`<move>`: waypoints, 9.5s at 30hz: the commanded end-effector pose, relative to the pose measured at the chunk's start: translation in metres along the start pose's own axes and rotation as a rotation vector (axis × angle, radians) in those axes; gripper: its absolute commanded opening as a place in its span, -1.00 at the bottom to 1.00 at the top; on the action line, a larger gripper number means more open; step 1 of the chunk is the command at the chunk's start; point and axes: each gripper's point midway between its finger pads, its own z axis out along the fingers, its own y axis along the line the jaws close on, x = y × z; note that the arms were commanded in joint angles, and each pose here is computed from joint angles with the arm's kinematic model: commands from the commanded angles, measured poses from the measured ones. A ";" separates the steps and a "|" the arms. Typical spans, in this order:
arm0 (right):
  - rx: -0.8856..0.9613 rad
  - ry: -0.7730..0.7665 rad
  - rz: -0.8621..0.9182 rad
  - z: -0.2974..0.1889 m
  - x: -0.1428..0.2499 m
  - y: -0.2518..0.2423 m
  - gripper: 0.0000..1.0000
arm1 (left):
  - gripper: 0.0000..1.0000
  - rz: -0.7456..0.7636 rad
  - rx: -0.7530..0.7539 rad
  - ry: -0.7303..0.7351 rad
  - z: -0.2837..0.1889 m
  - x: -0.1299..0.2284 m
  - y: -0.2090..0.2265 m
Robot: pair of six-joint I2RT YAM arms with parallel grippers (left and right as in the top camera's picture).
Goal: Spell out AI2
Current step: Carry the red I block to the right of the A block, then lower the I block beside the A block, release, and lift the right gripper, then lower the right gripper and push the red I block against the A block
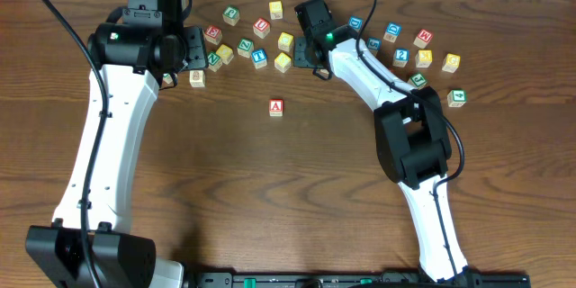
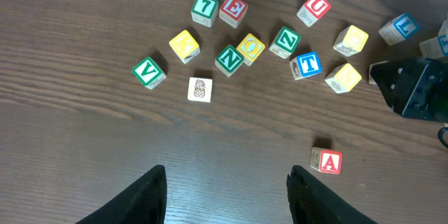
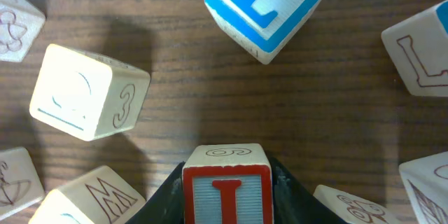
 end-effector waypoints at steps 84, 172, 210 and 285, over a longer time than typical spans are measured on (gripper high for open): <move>0.025 0.247 -0.129 -0.050 0.132 0.040 -0.31 | 0.09 0.006 -0.003 -0.005 0.000 -0.001 0.001; -0.093 0.220 -0.152 -0.067 0.138 0.035 -0.65 | 0.09 0.006 -0.003 -0.005 0.001 -0.001 0.001; -0.148 -0.046 -0.107 -0.067 0.052 0.039 -0.75 | 0.09 0.006 -0.003 -0.005 0.001 -0.001 0.001; 0.007 0.527 -0.004 -0.093 0.132 -0.029 -0.87 | 0.09 0.006 -0.004 0.002 0.001 0.000 0.002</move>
